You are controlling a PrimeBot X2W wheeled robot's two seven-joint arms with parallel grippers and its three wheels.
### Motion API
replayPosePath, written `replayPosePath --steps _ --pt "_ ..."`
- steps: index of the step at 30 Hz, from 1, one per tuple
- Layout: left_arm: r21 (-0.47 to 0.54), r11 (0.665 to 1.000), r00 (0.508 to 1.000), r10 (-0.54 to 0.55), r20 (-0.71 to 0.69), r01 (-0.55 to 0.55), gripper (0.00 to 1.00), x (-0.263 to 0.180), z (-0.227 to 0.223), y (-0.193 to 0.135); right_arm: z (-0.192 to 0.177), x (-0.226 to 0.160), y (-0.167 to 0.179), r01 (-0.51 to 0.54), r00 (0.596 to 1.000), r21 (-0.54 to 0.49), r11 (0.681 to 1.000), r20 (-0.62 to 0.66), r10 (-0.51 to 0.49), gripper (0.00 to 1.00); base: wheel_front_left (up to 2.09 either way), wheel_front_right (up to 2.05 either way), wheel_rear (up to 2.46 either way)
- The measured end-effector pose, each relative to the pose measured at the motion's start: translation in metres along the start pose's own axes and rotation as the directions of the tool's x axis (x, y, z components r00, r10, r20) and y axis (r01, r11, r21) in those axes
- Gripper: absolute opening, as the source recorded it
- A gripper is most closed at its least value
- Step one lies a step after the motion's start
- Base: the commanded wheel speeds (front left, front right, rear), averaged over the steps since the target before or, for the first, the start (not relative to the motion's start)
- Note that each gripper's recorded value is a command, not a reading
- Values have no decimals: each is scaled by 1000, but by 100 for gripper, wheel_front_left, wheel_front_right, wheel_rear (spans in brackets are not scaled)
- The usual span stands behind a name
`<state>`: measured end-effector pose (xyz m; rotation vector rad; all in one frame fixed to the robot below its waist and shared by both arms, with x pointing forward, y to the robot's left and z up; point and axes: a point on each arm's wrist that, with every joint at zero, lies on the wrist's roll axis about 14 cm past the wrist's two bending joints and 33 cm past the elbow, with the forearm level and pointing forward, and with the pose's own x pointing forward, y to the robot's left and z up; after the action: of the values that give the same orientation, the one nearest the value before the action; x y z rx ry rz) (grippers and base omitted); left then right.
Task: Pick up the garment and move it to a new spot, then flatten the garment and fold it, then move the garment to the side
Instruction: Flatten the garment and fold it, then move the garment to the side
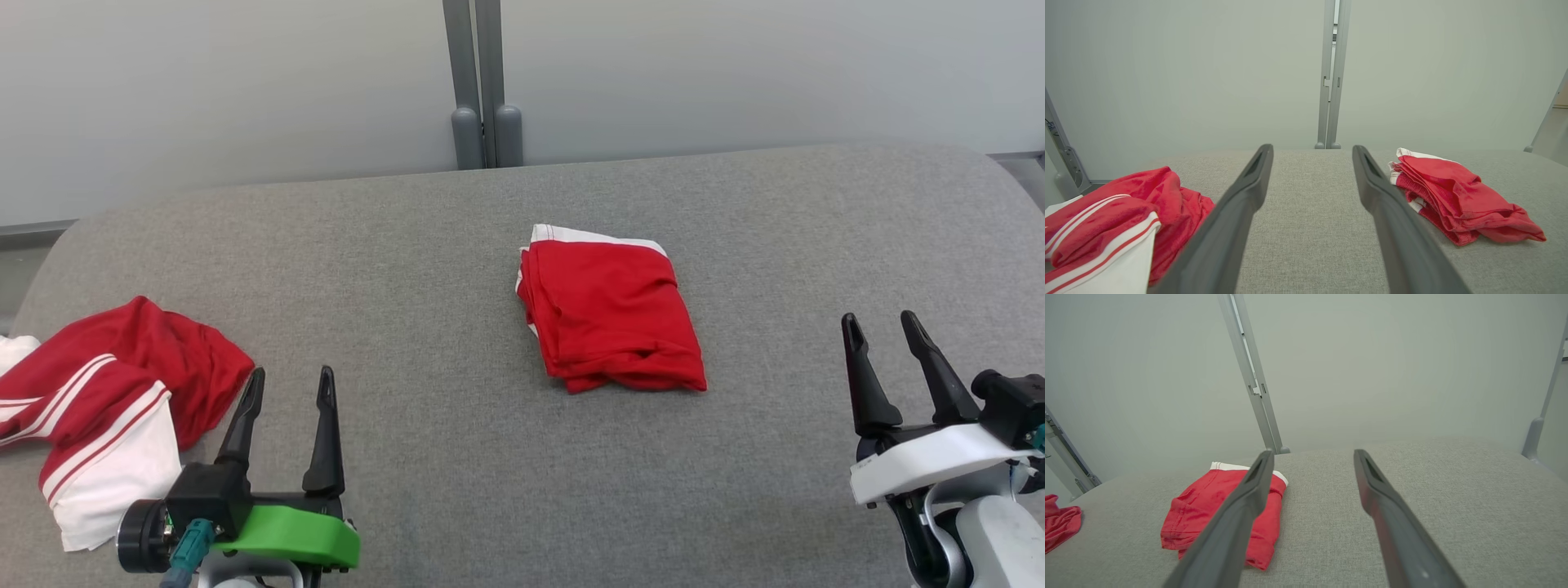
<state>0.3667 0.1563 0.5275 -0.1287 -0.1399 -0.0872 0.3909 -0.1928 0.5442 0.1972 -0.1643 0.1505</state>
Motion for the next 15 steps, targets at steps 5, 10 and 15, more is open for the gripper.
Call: replayPosePath --steps 5,10,15 --pt "1 1000 1000 0 -19 0 100 1 -7 0 -11 1 0 -1 999 -4 1000 -32 0 100 0 0 0" --pt "-1 1000 999 2 -32 -2 100 0 -11 1 -22 3 3 -10 998 -3 1000 -63 10 100 0 0 0" --pt "-2 1000 999 4 -32 -5 100 4 -11 2 -39 11 12 -47 990 4 999 -134 47 100 0 0 0"
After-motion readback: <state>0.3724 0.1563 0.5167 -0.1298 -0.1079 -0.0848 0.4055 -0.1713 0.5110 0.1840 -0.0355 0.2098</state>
